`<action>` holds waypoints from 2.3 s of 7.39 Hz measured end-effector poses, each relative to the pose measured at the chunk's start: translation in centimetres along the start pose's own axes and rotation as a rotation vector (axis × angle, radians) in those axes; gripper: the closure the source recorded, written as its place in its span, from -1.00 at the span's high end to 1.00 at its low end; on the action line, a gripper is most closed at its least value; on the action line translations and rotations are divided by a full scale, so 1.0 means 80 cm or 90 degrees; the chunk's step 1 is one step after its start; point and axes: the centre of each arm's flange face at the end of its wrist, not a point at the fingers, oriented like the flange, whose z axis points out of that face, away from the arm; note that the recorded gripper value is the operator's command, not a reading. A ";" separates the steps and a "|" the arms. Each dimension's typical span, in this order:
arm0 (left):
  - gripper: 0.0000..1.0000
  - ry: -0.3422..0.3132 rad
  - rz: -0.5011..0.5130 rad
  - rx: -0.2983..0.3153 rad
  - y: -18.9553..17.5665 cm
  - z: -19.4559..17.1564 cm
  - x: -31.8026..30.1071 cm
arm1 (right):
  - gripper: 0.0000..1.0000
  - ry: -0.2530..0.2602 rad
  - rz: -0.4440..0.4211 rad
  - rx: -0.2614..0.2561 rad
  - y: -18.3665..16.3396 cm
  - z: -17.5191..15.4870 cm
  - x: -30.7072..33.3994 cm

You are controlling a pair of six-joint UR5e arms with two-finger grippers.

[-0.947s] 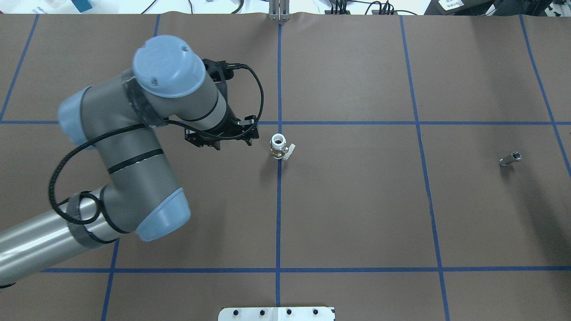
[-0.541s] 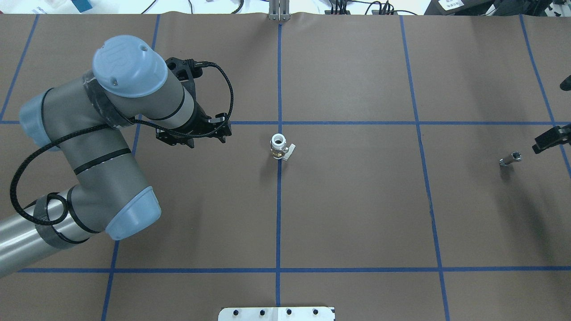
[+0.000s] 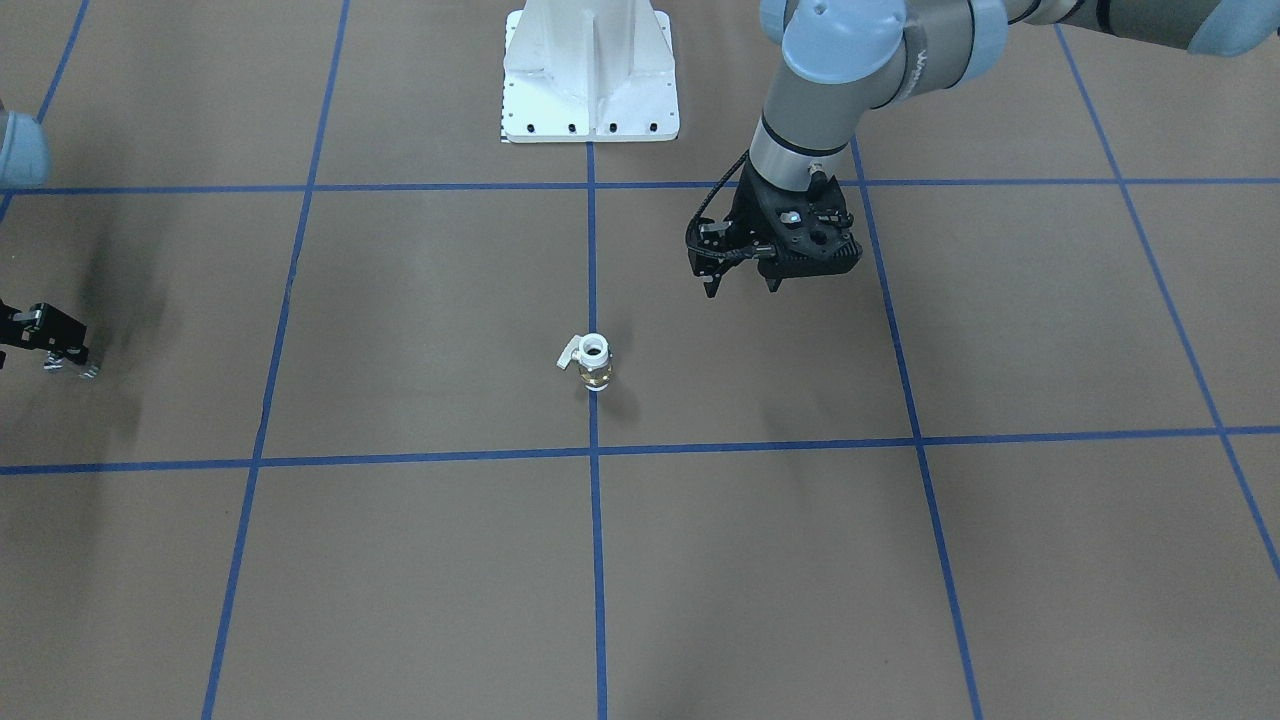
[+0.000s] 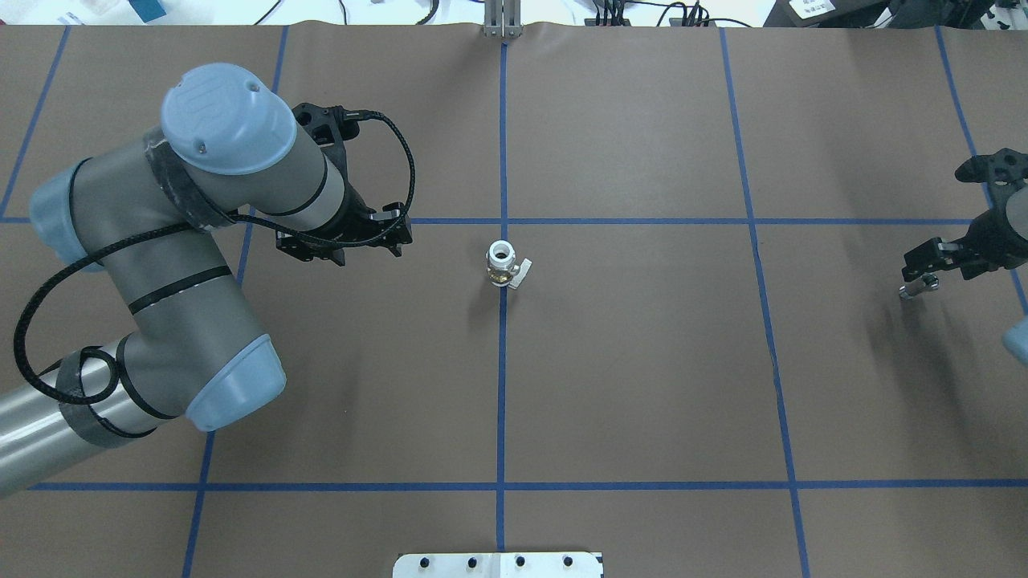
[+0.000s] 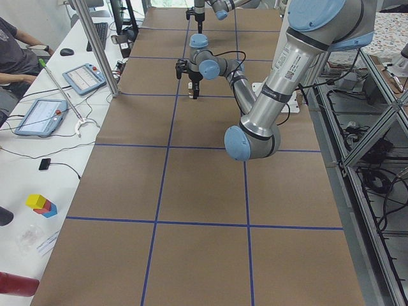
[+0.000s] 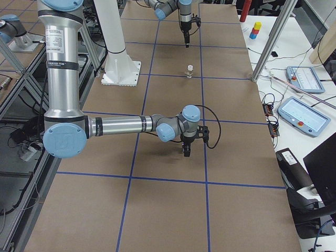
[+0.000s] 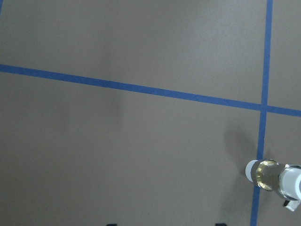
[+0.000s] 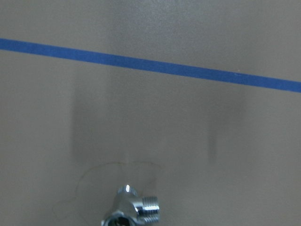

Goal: Assemble PPR valve and pipe with both arms
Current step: 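Lower the right gripper onto the chrome elbow fitting and grasp it, then carry the chrome fitting above the pipe with right gripper while left arm retracts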

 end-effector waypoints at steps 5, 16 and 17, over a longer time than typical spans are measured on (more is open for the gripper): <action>0.51 0.002 -0.001 0.000 0.001 -0.001 0.002 | -0.50 -0.008 0.023 0.004 0.003 -0.003 -0.006; 0.51 -0.011 0.067 0.007 -0.002 -0.017 -0.073 | -1.00 -0.054 0.053 0.036 -0.101 -0.136 -0.241; 0.51 -0.029 0.101 0.009 -0.009 -0.014 -0.106 | -1.00 -0.067 0.082 0.034 -0.121 -0.153 -0.313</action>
